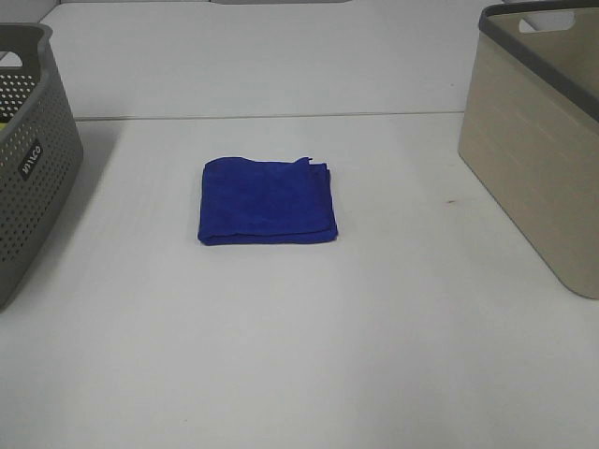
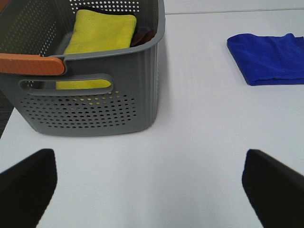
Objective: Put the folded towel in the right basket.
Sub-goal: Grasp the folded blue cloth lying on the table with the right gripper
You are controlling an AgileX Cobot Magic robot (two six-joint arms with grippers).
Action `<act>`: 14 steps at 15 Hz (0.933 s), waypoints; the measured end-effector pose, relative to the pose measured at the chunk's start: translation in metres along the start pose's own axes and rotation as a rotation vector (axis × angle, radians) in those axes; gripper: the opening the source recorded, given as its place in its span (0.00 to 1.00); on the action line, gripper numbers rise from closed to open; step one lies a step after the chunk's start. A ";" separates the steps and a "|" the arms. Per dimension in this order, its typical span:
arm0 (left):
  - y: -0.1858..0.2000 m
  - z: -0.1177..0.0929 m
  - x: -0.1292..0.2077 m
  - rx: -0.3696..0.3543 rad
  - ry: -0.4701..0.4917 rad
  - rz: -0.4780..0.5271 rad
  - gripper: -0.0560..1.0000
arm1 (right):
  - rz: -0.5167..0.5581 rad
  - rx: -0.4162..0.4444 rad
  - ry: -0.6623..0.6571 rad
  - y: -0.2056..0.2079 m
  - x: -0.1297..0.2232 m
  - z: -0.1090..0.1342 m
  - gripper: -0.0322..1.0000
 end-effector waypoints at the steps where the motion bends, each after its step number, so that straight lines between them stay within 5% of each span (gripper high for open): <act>1: 0.000 0.000 0.000 0.000 0.000 0.000 0.99 | 0.016 -0.004 -0.002 -0.008 -0.010 -0.003 0.96; 4: 0.000 0.000 0.000 0.000 0.000 0.000 0.99 | 0.078 -0.155 -0.008 -0.058 -0.045 0.013 0.94; 9: 0.000 0.000 0.000 0.001 0.000 0.000 0.99 | 0.228 -0.366 0.090 -0.176 -0.059 0.097 0.93; 10: 0.000 0.000 0.000 0.001 0.000 0.000 0.99 | 0.322 -0.413 0.074 -0.233 -0.049 0.114 0.93; 14: 0.000 0.000 0.000 0.001 0.001 0.000 0.99 | 0.394 -0.445 0.038 -0.323 -0.040 0.119 0.93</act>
Point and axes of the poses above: a point on each arm's last joint axis where the gripper is mounted, y pointing back along that axis away from the gripper, z along the wrist's bending axis when the last joint is at zero, x = y × z, the point moved 10 cm from there along -y, pointing out along that axis toward the gripper, and after that the axes turned 13 degrees about y, right-handed, at the moved point
